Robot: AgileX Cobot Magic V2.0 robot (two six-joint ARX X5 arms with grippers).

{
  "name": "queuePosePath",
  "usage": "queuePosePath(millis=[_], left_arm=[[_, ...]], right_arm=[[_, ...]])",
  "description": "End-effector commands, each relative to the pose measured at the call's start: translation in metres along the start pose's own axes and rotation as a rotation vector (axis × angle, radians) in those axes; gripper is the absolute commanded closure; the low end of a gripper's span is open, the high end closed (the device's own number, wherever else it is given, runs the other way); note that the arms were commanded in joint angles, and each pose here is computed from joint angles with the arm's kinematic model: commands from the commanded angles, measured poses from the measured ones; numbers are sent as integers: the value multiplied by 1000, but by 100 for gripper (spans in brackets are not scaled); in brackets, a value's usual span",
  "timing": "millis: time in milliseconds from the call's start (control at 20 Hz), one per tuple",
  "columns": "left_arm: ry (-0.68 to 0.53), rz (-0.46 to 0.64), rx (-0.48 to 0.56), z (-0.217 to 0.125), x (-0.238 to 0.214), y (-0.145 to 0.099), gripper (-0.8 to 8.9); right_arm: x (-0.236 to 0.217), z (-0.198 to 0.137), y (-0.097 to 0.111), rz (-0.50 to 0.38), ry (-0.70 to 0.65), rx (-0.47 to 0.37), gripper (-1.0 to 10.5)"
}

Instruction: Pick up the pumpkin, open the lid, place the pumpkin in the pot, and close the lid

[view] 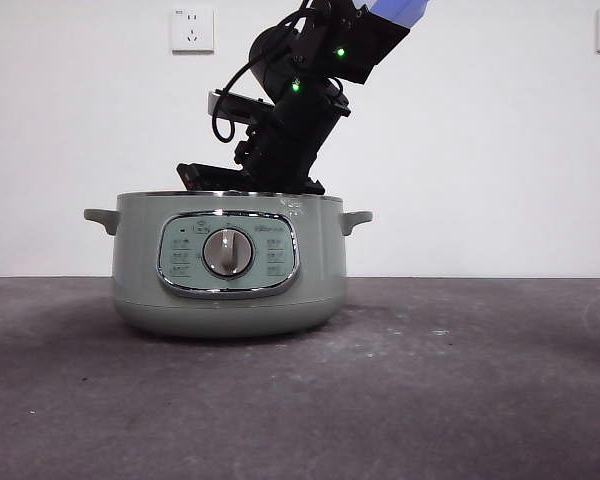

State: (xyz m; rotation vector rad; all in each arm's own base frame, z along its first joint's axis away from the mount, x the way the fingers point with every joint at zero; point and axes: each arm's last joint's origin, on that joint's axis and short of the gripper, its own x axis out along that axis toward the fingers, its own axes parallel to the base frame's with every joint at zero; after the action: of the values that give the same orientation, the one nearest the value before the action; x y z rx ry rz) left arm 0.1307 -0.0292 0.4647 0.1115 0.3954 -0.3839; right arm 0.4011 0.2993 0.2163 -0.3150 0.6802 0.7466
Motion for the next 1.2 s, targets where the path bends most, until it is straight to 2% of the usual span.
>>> queuePosePath(millis=[50,200,350,500,750,950,1200], left_arm=[[-71,7,22,6,-5,0,822],[-74,6,23,8,0,1,822],[-56,-47,20,13,21,4,822],[-45,-69,25,20,57,9,822],[-39,-133,41,26,124,9,822],[-24,-167,56,25,161,3,822],[0,-196,69,17,206,-4,822]], right_arm=[[-16,9,-1,-9,-23,5,252],[-63,32,-2,-74,-89,3,253],[-142,52,-10,-178,-142,40,254],[-233,57,-14,-203,-208,115,256],[-339,47,0,-221,-329,125,256],[-376,36,9,-204,-364,135,256],[-404,24,19,-104,-382,142,258]])
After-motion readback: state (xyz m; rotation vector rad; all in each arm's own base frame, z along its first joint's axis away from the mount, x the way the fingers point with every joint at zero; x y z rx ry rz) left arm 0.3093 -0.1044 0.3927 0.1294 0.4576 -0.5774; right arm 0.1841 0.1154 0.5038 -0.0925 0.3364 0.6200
